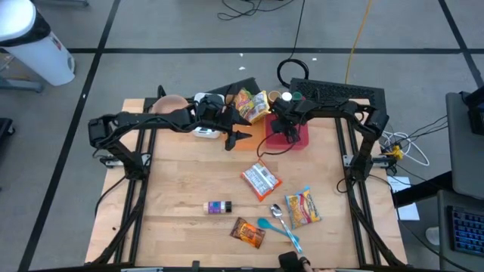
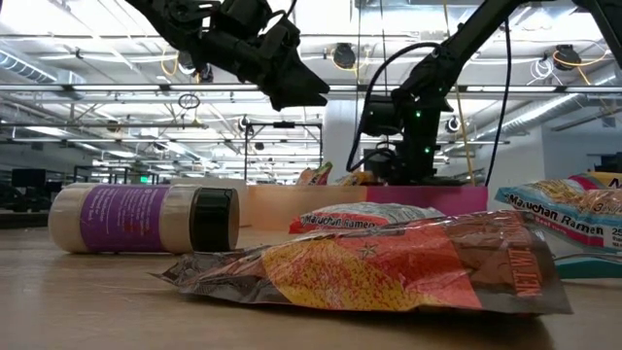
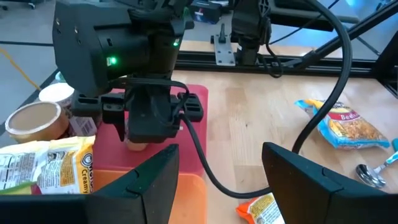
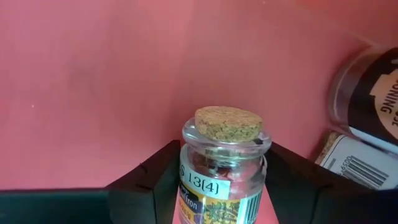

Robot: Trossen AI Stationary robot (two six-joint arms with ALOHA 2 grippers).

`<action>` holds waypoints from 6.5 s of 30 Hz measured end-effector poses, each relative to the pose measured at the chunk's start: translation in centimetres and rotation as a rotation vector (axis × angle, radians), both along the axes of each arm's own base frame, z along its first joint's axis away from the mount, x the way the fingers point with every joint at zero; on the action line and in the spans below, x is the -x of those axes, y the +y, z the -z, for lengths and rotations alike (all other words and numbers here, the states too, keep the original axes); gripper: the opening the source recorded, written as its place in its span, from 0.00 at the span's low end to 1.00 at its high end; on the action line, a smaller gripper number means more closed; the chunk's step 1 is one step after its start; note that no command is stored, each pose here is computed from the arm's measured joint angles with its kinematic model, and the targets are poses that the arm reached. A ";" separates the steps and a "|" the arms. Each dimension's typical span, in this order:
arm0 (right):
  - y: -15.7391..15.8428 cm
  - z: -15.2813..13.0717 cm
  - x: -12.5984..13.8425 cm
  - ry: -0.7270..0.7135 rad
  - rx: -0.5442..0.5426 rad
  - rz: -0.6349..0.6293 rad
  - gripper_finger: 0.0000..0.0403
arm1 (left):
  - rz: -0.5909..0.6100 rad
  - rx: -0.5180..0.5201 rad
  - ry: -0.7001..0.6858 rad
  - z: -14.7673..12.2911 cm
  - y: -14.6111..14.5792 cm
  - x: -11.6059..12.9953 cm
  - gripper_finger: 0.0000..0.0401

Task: Pick & Place Food Item
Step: Adjust the brown seasoning bottle in the red bin, then put the orange noodle pack into the orange bin

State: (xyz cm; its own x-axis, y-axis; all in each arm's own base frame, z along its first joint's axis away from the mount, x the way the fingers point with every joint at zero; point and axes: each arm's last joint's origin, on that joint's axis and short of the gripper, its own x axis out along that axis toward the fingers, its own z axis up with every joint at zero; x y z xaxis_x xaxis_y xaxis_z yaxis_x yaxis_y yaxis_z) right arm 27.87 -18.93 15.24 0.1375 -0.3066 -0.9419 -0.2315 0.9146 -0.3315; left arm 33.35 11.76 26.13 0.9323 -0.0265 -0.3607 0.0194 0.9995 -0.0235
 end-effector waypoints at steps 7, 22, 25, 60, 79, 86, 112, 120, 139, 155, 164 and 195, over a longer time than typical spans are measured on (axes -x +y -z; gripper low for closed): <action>-0.1 -1.6 0.1 -0.152 -0.064 0.091 0.45 | -0.001 0.003 0.001 0.0 0.0 0.0 0.60; -2.2 -2.3 1.0 -0.624 -0.227 0.368 0.45 | -0.003 0.006 0.000 0.0 0.0 0.0 0.60; -1.9 -1.5 1.3 -0.684 -0.211 0.377 0.45 | -0.002 0.006 0.000 0.0 0.0 0.0 0.60; 1.8 2.0 3.2 -1.092 -0.051 0.504 0.45 | -0.003 -0.008 -0.034 -0.3 0.0 -0.1 0.60; 1.7 2.6 2.9 -1.111 -0.029 0.519 0.45 | -0.003 -0.008 -0.035 -0.3 0.0 -0.1 0.60; 1.8 3.1 2.4 -1.130 -0.008 0.511 0.45 | -0.005 -0.001 -0.028 -0.3 0.0 -0.1 0.60; 1.7 3.2 2.6 -1.115 0.027 0.546 0.48 | -0.006 -0.003 -0.029 -0.3 0.0 -0.1 0.60; 1.7 3.2 2.6 -1.118 0.025 0.551 0.56 | -0.006 -0.003 -0.029 -0.3 0.0 -0.1 0.60; 1.8 3.4 2.6 -1.092 0.032 0.539 0.65 | -0.006 -0.003 -0.029 -0.3 0.1 -0.1 0.60; 3.2 -1.2 4.0 -1.067 0.045 0.493 0.64 | -0.008 -0.027 -0.046 -0.9 0.0 0.2 0.60; 7.9 -6.3 5.5 -1.126 -0.069 0.438 0.64 | -0.031 -0.038 -0.058 -6.2 -1.3 5.4 0.60; 20.6 -2.3 8.2 -1.468 -0.722 0.121 0.63 | 0.090 0.199 -0.236 3.7 -15.4 8.8 0.60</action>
